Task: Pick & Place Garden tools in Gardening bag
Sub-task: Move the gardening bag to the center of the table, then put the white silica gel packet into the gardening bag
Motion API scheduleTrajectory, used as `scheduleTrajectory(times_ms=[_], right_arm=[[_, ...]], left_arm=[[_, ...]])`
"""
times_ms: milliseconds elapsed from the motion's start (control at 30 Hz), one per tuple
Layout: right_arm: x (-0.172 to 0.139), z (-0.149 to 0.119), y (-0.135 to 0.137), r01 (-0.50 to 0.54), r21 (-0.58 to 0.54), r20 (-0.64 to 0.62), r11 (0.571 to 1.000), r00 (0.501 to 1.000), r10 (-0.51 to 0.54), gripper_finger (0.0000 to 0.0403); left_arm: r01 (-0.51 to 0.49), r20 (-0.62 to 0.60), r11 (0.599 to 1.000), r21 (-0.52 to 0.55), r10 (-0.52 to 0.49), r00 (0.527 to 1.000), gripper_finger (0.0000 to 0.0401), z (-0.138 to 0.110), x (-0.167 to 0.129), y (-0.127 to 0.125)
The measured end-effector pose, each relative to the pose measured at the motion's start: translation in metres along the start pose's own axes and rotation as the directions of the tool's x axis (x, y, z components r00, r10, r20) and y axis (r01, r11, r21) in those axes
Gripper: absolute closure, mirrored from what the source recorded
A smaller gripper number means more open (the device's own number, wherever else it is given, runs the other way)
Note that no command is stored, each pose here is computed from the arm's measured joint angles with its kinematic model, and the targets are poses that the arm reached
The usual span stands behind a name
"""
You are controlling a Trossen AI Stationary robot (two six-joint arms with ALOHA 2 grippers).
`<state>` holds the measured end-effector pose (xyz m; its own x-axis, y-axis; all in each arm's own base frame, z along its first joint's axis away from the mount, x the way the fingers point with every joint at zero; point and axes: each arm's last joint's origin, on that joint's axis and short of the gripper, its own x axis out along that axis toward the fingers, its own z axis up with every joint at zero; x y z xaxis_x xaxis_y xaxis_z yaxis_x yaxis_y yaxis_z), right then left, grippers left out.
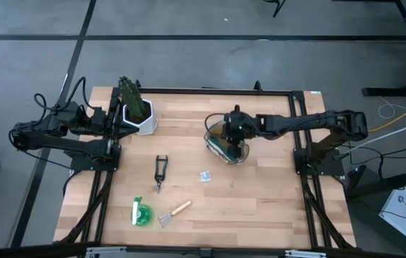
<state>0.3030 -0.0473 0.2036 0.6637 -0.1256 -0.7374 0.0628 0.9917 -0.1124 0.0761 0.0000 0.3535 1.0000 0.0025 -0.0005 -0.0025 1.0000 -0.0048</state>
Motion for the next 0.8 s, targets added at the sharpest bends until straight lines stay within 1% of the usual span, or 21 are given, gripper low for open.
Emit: scheduleTrajectory(times_ms=[100, 200, 367, 500, 667, 800], right_arm=[[-0.004, 0.008, -0.007, -0.03, -0.007, 0.016, 1.0, 0.999, 0.03, 0.035], [-0.008, 0.016, -0.011, -0.028, -0.001, 0.017, 1.0, 0.999, 0.028, 0.035], [-0.021, 0.029, -0.018, -0.028, 0.012, -0.037, 1.0, 0.999, 0.028, 0.0341], [-0.037, 0.045, -0.024, -0.024, 0.028, -0.068, 0.999, 0.997, 0.026, 0.0316], [-0.052, 0.061, -0.028, -0.024, 0.064, -0.058, 0.998, 0.998, 0.027, 0.027], [-0.058, 0.07, -0.02, -0.102, 0.054, -0.023, 0.993, 0.994, 0.103, 0.0245]], left_arm=[[0.0, 0.0, 1.0, 0.0, 0.0, 1.0, 0.0395, 0.0, 0.0, 0.0], [0.0, 0.0, 1.0, 0.0, 0.0, 1.0, 0.0395, 0.0, 0.0, 0.0], [0.0, 0.0, 1.0, 0.0, 0.0, 1.0, 0.0395, 0.0, 0.0, 0.0], [0.0, 0.0, 1.0, 0.0, 0.0, 1.0, 0.0395, 0.0, 0.0, 0.0], [0.0, 0.0, 1.0, 0.0, 0.0, 1.0, 0.0395, 0.0, 0.0, 0.0], [0.0, 0.0, 1.0, 0.0, 0.0, 1.0, 0.0395, 0.0, 0.0, 0.0]])
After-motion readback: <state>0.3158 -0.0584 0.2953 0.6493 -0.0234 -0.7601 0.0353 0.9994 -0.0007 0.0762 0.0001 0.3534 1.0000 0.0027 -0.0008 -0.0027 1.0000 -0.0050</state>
